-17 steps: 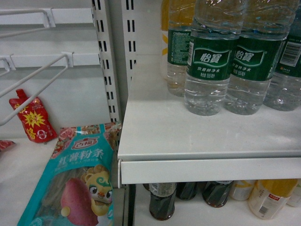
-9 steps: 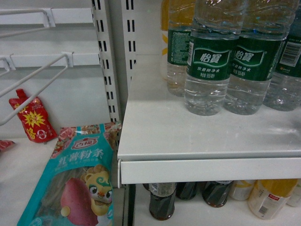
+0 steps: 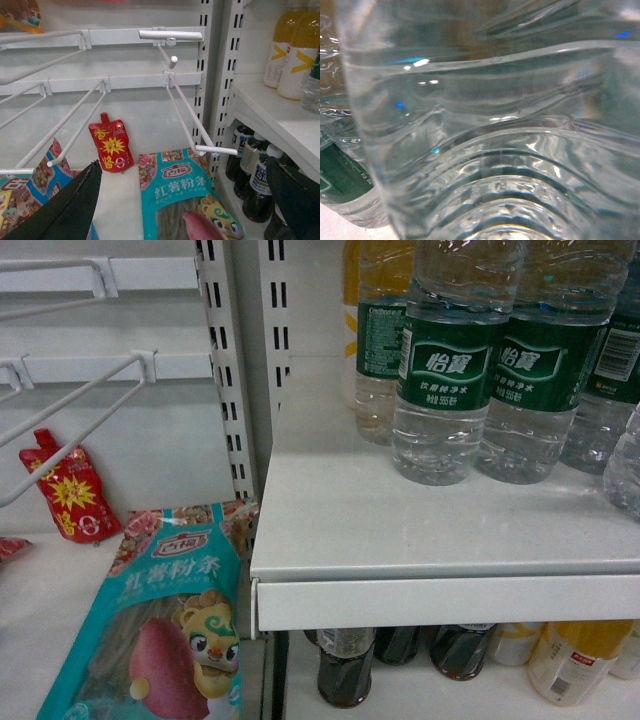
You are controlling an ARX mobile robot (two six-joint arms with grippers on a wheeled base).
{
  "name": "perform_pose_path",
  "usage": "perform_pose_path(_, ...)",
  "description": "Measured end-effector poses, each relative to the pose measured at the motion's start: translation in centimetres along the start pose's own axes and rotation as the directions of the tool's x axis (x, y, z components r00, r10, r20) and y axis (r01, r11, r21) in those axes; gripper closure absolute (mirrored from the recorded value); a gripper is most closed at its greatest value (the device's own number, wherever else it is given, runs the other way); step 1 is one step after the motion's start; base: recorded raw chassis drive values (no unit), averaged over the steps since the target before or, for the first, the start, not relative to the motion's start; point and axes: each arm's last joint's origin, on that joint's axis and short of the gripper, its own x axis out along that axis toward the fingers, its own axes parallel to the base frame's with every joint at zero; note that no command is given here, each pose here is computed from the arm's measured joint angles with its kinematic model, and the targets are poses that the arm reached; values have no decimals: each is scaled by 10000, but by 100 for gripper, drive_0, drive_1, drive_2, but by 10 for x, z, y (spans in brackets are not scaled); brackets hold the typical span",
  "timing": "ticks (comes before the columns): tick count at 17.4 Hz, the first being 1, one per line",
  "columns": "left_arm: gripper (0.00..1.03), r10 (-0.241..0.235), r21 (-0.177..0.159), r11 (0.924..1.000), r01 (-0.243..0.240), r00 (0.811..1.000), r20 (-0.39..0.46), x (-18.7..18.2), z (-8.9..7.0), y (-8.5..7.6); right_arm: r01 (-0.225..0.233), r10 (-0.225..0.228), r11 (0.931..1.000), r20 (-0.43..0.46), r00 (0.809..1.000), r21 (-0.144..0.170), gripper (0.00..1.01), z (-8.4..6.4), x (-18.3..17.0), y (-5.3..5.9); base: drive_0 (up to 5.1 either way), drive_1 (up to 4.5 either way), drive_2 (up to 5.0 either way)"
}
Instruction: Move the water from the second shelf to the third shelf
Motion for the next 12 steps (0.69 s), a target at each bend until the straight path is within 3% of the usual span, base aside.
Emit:
perform_pose_path(10,5,0,0,10000,0,10000,4,0,0,0,42,-42,10000,-39,10000,8,59,0,1,-2,-486,255,255)
perform_pose_path(12,5,0,0,10000,0,10000,0,0,0,0,33,-33,10000,-87,10000,5,37,-1,2,-2,-486,255,255)
